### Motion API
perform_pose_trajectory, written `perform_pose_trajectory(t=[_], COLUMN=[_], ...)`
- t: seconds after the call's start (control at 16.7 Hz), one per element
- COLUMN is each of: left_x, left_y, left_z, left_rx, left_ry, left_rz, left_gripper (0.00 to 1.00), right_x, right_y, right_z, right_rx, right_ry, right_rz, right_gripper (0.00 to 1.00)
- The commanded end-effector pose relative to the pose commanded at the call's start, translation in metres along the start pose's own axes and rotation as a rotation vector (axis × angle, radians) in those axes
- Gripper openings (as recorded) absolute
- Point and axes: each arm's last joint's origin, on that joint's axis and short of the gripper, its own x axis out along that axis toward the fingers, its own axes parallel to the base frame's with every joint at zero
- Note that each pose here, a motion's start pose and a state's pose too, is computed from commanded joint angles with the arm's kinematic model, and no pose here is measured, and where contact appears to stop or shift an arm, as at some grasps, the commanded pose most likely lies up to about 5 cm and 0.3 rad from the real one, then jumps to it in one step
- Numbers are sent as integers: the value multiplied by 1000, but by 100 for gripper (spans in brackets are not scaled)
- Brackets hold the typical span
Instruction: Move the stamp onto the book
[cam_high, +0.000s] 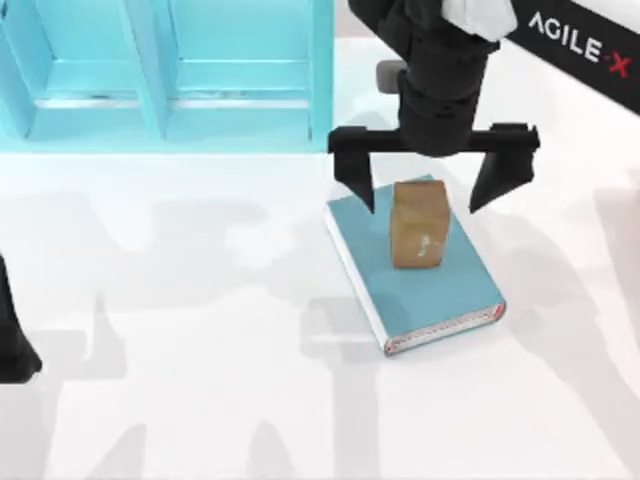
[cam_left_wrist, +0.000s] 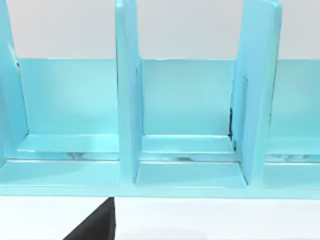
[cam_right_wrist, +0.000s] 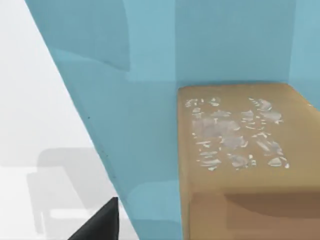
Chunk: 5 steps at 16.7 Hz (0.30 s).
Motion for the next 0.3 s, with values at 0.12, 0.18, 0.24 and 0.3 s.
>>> perform_pose_trajectory(t=[0.12, 0.18, 0.24, 0.3], left_x=[0, 0, 0, 0], left_y=[0, 0, 0, 0], left_z=[0, 0, 0, 0], left_rx=[0, 0, 0, 0], left_ry=[0, 0, 0, 0], left_rz=[0, 0, 0, 0], left_gripper=[100, 100, 100, 100], right_x=[-12, -17, -21, -24], right_y=[0, 0, 0, 0], right_z=[0, 0, 0, 0], right_rx=[0, 0, 0, -1], right_ry=[-8, -8, -7, -7], right_rz=[5, 6, 5, 5], right_gripper=[100, 100, 100, 100])
